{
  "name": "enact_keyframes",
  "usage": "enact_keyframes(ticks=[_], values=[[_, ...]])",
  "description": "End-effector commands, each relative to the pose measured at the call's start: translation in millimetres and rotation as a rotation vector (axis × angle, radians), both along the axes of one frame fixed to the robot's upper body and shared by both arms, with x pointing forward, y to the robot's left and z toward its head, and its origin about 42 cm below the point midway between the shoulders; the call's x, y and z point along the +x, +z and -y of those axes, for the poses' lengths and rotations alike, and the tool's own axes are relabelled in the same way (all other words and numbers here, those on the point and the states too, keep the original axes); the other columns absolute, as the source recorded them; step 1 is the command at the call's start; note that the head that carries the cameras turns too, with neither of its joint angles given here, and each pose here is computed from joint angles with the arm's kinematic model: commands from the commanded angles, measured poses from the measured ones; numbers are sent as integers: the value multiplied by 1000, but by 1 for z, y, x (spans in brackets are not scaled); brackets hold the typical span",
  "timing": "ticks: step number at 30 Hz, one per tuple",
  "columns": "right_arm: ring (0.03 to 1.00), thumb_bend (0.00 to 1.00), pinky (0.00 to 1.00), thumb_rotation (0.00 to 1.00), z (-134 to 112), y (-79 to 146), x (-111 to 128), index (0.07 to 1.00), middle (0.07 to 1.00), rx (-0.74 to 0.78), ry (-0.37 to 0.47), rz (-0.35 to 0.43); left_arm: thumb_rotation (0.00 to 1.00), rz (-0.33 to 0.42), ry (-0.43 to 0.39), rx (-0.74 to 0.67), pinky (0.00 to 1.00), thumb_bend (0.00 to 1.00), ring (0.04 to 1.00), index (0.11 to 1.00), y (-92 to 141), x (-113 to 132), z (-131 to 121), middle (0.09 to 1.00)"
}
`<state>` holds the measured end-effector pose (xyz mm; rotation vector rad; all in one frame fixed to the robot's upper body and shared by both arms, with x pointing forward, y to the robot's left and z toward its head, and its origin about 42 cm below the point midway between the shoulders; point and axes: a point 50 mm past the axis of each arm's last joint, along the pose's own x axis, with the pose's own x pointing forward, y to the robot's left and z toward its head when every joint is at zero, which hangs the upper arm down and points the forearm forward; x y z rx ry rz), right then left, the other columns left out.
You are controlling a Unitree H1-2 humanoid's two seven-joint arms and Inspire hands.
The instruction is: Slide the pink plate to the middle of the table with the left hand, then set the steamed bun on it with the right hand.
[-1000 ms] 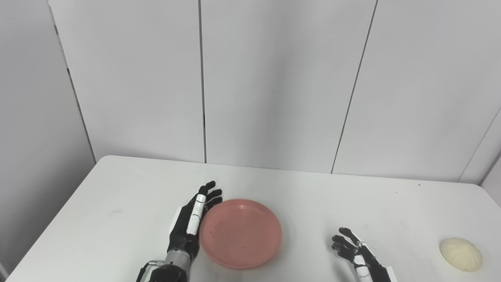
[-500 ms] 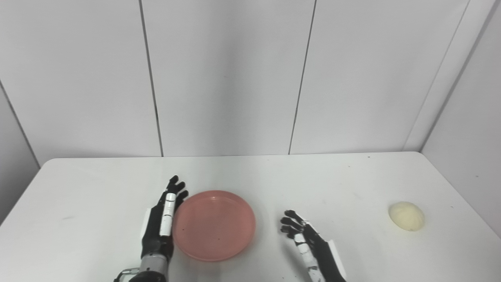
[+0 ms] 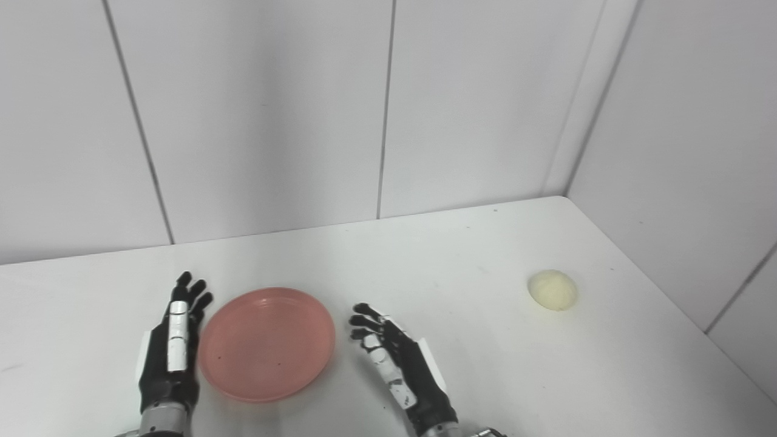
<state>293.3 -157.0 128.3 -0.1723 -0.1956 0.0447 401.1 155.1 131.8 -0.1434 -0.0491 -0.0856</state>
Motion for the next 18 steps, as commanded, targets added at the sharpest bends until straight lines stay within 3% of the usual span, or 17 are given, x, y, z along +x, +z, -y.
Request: enact_keyframes(ticks=[1,5,8,13,18], values=[[763,512,750,993,-5,-9,-4,826,802,17,-16,-9,924,39,-19,-10,1000,715,903,914,14,11,-5,916],[766,513,740,976,-8,-9,-3,826,807,17,-55,6,926,19,-13,-39,1000,717,902,933,10,15,-16,935],[771,502,774,932,-8,-8,-2,832,814,-14,-73,20,905,11,-6,-63,1000,772,903,981,7,17,-20,928],[787,498,769,862,-2,-3,-3,839,836,-91,-87,90,893,8,-7,-64,1000,809,900,1000,4,15,-20,920],[790,613,742,851,14,18,0,831,832,-153,-152,193,881,5,-8,-68,1000,811,892,1000,4,13,-17,913]])
